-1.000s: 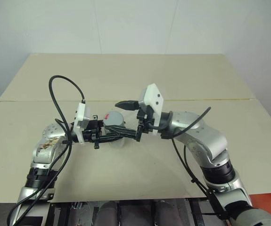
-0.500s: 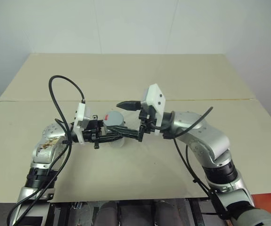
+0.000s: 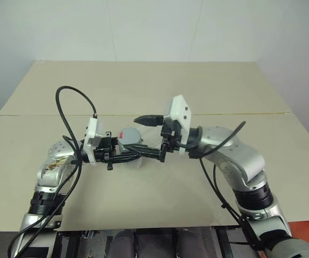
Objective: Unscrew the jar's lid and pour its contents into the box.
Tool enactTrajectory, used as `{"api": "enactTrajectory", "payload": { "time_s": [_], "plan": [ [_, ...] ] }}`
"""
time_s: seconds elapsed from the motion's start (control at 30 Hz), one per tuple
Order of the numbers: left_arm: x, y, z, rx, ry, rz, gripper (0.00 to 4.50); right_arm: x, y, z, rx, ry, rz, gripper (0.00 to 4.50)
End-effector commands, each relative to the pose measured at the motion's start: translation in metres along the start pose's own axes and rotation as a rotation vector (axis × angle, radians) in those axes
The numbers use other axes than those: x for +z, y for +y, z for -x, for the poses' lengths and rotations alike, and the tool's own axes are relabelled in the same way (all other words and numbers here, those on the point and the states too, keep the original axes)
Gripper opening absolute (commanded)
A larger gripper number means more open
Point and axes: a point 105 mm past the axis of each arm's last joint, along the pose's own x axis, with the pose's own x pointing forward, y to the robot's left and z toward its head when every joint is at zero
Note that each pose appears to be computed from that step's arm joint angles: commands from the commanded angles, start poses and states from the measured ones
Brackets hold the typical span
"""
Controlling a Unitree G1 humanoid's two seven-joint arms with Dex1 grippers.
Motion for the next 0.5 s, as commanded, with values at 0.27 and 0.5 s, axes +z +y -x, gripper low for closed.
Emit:
{"api": "enactTrajectory", "payload": {
  "time_s": [0.27,0.5],
  "plan": [
    [0.012,-0.001,-0.002,-0.017,-0.022,-0.05,1.94,0.016,0.008,-0.006,0.034,-0.049,0.047,4.44],
    [0.012,-0.001,-0.002,-0.013,-0.02,-0.05,1.94,0.011,0.006,-0.013,0.03,-0.034,0.046,4.44]
  ]
}}
